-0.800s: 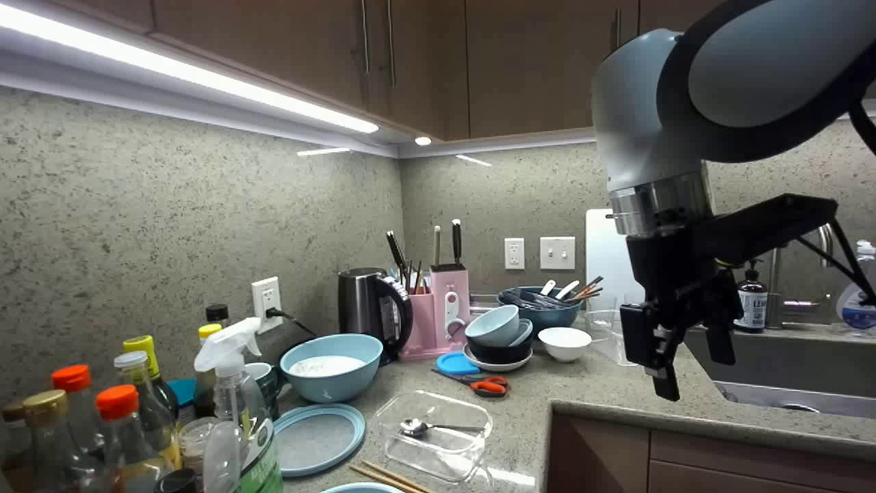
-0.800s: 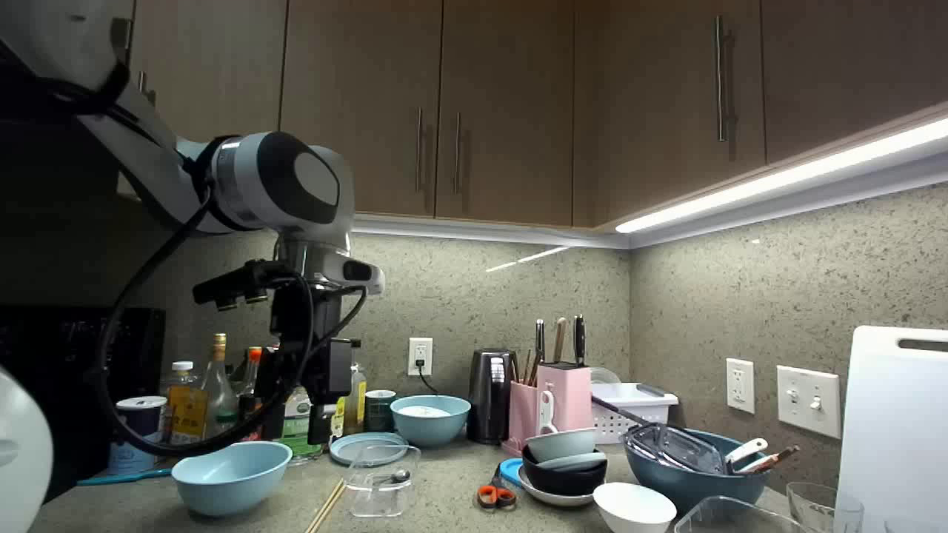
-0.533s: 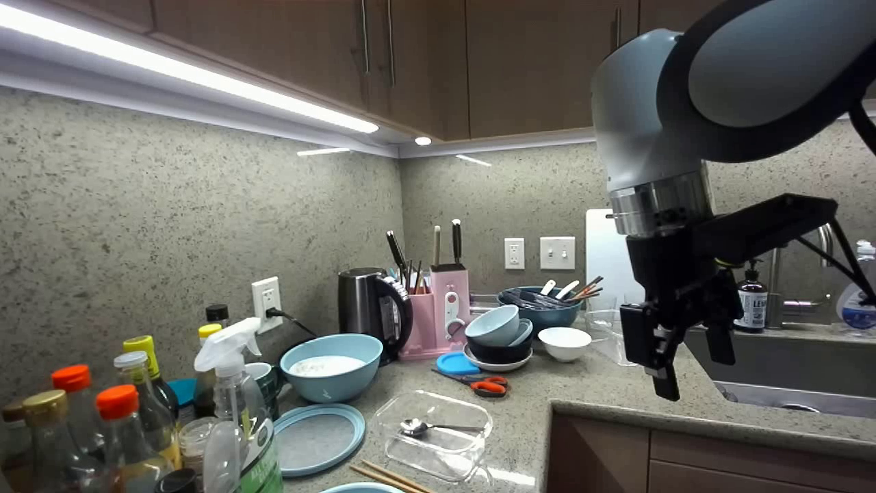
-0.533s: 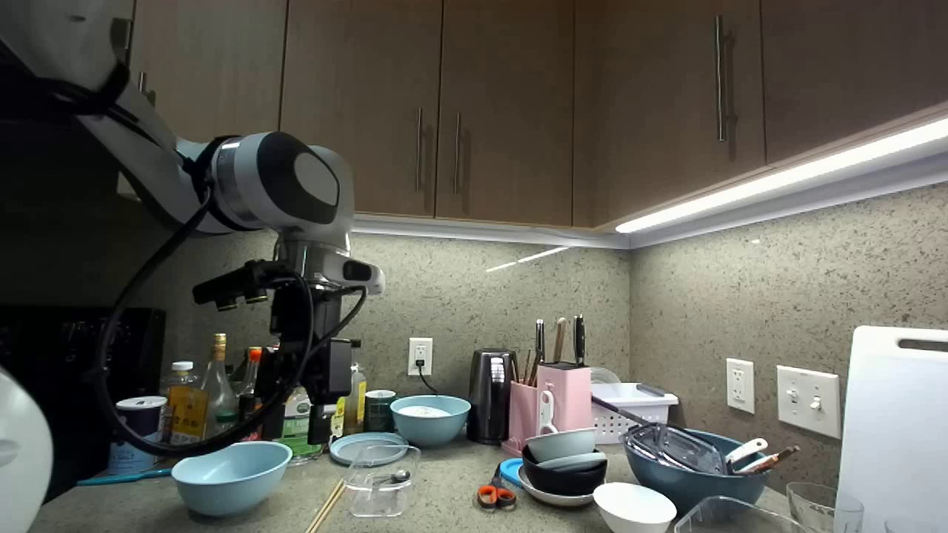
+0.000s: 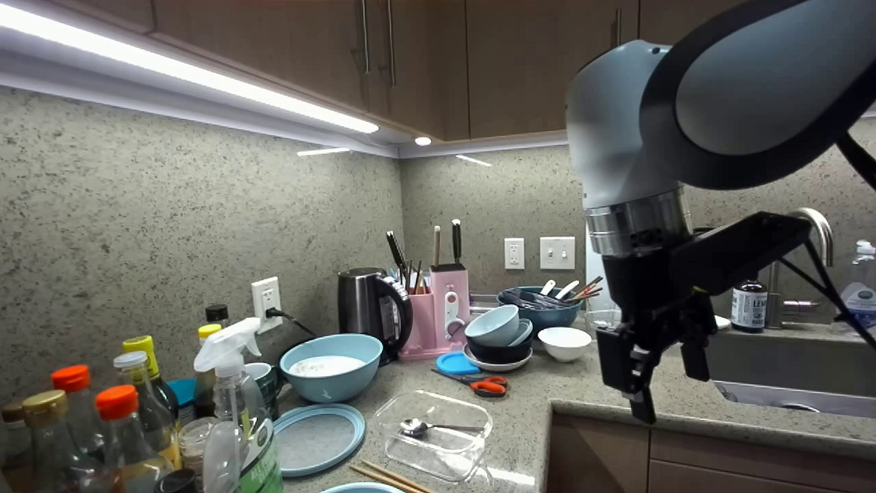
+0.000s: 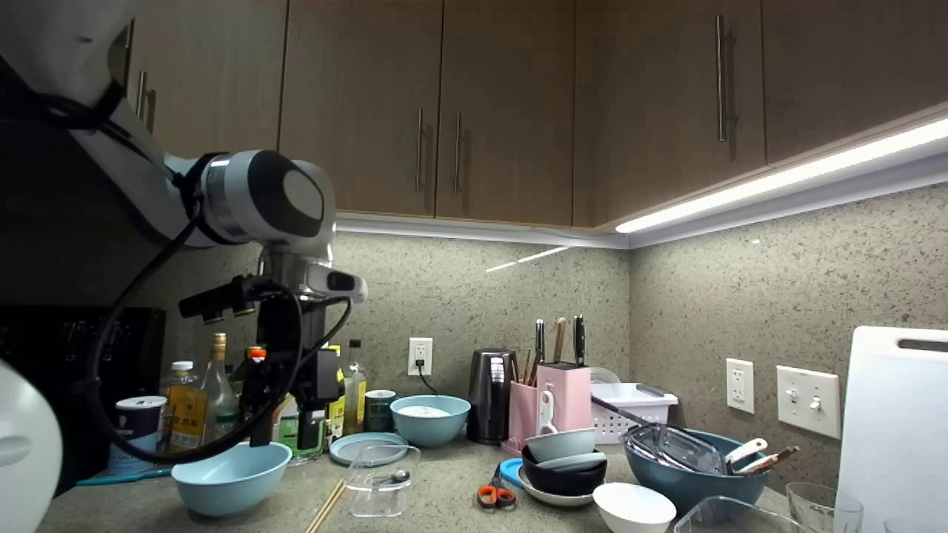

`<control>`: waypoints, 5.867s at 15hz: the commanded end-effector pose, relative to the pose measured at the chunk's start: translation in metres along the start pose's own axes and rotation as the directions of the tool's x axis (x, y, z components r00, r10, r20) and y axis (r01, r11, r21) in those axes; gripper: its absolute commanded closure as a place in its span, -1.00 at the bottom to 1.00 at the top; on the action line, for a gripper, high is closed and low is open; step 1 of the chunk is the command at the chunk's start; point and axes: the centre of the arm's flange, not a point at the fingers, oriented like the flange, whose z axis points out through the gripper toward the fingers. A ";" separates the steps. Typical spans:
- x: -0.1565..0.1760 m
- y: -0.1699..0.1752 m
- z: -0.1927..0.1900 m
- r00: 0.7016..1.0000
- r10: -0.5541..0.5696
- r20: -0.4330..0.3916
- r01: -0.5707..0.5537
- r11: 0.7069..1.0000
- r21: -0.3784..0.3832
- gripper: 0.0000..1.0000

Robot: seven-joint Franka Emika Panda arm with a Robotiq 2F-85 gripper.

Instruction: Put the chopsticks in the lunchbox

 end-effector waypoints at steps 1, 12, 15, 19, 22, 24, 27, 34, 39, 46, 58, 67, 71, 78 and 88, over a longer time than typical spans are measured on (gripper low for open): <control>0.023 -0.074 0.020 0.997 -0.046 -0.059 0.045 0.999 -0.025 -1.00; 0.021 -0.107 0.027 0.993 -0.074 -0.096 0.077 0.997 0.020 -1.00; 0.047 -0.117 0.041 0.985 -0.138 -0.106 0.134 0.990 -0.047 -1.00; 0.085 -0.139 0.063 0.966 -0.195 -0.170 0.176 0.977 -0.116 -1.00; 0.076 -0.129 0.060 0.960 -0.214 -0.180 0.191 0.972 -0.137 -1.00; 0.086 -0.136 0.070 0.957 -0.225 -0.184 0.197 0.968 -0.157 -1.00; 0.088 -0.142 0.074 0.950 -0.258 -0.176 0.234 0.961 -0.144 -1.00; 0.163 -0.172 0.128 0.944 -0.312 -0.103 0.306 0.949 -0.074 -1.00; 0.176 -0.164 0.144 0.937 -0.341 -0.079 0.331 0.936 -0.117 -1.00; 0.181 -0.192 0.152 0.918 -0.396 0.011 0.396 0.915 -0.074 -1.00; 0.204 -0.202 0.156 0.866 -0.463 0.190 0.472 0.882 -0.001 0.16; 0.215 -0.193 0.139 0.873 -0.444 0.204 0.431 0.896 0.108 0.86; 0.216 -0.188 0.138 0.872 -0.443 0.209 0.420 0.895 0.148 0.82; 0.173 -0.197 0.116 0.888 -0.415 0.197 0.401 0.910 0.107 0.83; 0.122 -0.189 0.072 0.978 -0.131 0.162 0.139 0.990 -0.036 0.83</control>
